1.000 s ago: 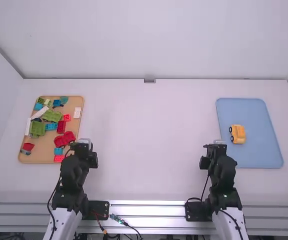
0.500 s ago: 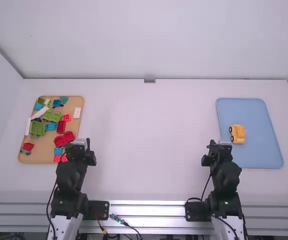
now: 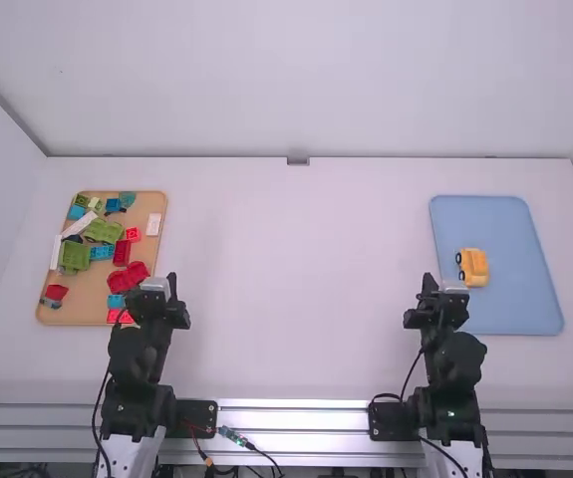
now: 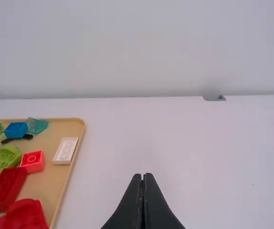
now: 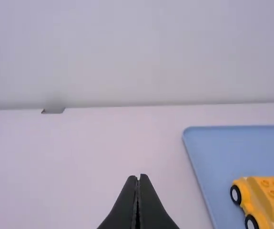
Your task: Assemble lego blocks to make yellow taxi
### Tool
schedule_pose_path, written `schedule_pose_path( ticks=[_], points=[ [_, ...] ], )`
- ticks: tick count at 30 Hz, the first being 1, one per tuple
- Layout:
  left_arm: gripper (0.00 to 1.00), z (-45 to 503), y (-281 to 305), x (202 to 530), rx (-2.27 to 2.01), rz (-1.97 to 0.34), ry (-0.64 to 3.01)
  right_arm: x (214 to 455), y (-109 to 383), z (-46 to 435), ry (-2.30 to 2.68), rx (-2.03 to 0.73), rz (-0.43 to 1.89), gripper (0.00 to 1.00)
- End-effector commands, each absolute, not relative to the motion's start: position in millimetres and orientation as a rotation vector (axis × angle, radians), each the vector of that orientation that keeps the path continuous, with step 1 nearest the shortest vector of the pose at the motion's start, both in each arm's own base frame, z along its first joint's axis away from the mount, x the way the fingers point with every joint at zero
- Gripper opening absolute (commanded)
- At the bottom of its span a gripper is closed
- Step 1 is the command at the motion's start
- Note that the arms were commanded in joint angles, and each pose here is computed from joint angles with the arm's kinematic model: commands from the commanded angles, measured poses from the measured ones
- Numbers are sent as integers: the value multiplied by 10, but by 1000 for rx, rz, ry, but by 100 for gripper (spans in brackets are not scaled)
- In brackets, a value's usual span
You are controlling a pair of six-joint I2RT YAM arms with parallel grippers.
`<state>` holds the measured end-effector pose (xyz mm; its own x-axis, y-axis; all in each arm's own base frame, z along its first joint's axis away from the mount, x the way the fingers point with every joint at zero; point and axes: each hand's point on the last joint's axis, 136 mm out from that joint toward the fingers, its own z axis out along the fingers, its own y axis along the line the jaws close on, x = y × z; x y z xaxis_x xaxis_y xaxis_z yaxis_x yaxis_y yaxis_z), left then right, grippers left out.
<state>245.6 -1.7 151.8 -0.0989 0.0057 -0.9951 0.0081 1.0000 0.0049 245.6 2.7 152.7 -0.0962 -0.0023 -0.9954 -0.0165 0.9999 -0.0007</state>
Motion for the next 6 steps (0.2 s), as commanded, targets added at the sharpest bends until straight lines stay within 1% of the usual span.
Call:
schedule_pose_path(
  ticks=[1, 6],
  points=[
    [0, 1477, 0, 2455, 0, 0, 1676, 2455, 28, 1477, 1676, -12, 13, 0],
    [0, 1477, 0, 2455, 0, 0, 1676, 2455, 28, 1477, 1676, -12, 13, 0]
  ],
)
